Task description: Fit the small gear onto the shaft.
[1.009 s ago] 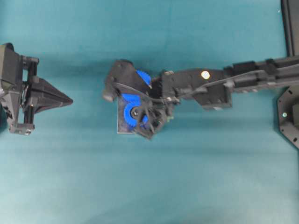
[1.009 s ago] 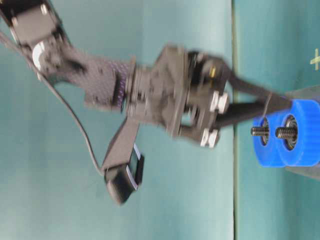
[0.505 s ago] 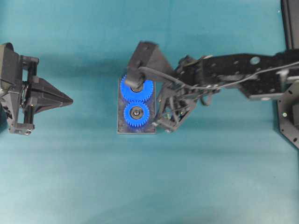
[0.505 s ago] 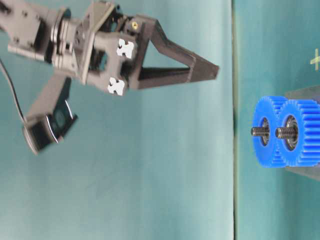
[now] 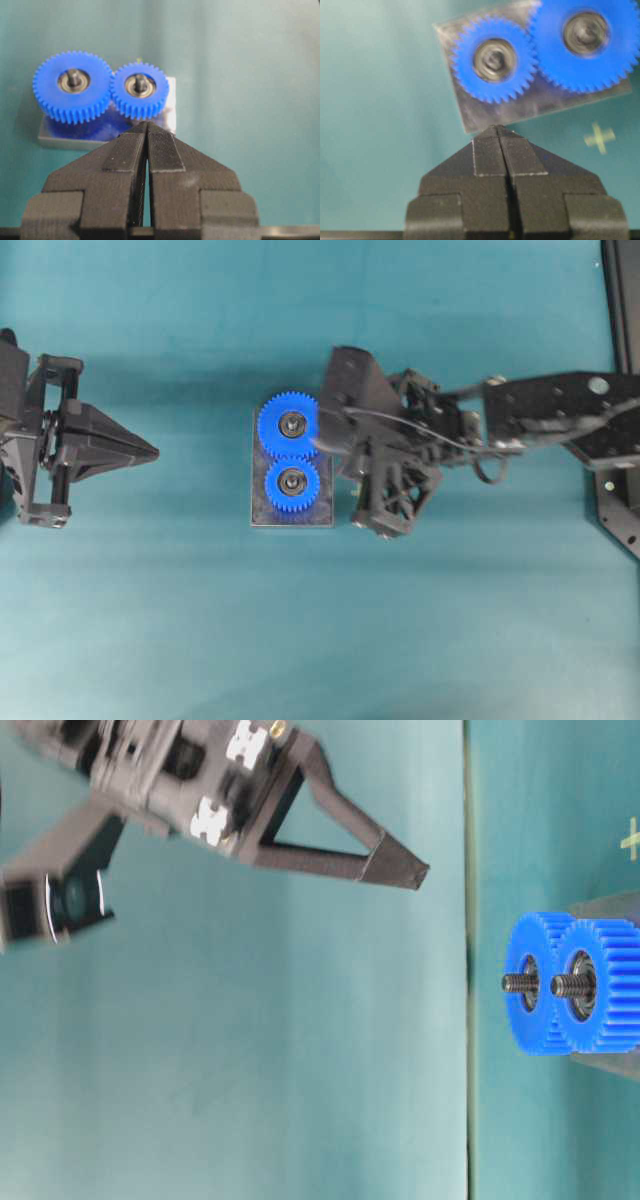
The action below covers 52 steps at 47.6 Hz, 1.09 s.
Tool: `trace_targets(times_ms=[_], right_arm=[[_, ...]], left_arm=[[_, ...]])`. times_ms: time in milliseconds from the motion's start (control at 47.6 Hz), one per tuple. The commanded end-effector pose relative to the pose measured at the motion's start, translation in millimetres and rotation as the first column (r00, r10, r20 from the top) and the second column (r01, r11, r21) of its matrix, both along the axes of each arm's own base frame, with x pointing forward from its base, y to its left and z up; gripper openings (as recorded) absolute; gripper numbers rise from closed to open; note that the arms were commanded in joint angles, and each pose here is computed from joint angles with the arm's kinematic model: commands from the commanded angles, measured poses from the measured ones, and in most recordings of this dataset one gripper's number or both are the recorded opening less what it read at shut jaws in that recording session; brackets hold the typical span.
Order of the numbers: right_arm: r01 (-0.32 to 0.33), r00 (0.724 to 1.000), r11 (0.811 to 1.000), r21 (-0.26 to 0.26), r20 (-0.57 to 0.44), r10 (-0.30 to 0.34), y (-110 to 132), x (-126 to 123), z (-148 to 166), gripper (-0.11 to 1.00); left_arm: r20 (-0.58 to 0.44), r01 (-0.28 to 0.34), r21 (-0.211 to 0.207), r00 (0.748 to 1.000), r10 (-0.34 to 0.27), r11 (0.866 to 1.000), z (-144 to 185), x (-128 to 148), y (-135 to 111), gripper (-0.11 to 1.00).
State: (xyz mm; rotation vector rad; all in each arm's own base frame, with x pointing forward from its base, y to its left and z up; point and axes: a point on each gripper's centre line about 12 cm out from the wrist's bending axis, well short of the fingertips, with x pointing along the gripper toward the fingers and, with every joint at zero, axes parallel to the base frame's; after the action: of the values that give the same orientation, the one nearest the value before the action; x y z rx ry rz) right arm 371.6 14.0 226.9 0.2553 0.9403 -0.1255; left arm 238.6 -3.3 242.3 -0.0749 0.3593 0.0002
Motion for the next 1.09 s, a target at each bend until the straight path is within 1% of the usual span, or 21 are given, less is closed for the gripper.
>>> trace_targets(times_ms=[0,126,210,399,547,673,778,1072], right_arm=[[-0.022,0.996,1.0,-0.005,0.083,0.022,3.4,-4.4,11.1,-0.02],[-0.026,0.989,1.0,0.003,0.143,0.025,5.3,-8.9,12.7,-0.02],[-0.025,0.987,1.0,0.005,0.159,0.024,5.2,-12.1,13.1,-0.02],[-0.025,0.99,1.0,0.004,0.14,0.024,4.8,-17.6,6.4,-0.02],[-0.025,0.991,1.0,0.004,0.133,0.025,4.7,-19.9,1.9,-0.02],[-0.026,0.991,1.0,0.004,0.13,0.025,4.7,-21.8,-2.1,-0.02],[-0.028,0.99,1.0,0.005,0.137,0.027,5.3,-22.3,-4.0,-0.02],[-0.029,0.985,1.0,0.007,0.171,0.027,4.9,-23.6,-9.9,-0.02]], left_arm=[[0.025,0.001,0.005,1.0,-0.001,1.0,6.1,1.7,0.3,0.0],[0.025,0.002,0.005,1.0,-0.002,1.0,6.1,1.6,0.0,0.0],[0.025,0.002,0.005,1.0,-0.002,1.0,5.7,1.5,0.0,0.0],[0.023,0.001,0.005,1.0,-0.001,1.0,5.1,1.3,0.3,0.0],[0.015,-0.003,-0.009,1.0,0.003,1.0,-1.3,-0.6,0.0,0.0],[0.031,0.0,-0.006,1.0,0.0,1.0,-0.7,-1.4,-0.4,0.0],[0.028,0.002,-0.001,1.0,-0.002,1.0,-1.2,-1.2,-0.4,0.0],[0.021,0.002,-0.002,1.0,-0.002,1.0,-4.0,-1.7,-0.4,0.0]])
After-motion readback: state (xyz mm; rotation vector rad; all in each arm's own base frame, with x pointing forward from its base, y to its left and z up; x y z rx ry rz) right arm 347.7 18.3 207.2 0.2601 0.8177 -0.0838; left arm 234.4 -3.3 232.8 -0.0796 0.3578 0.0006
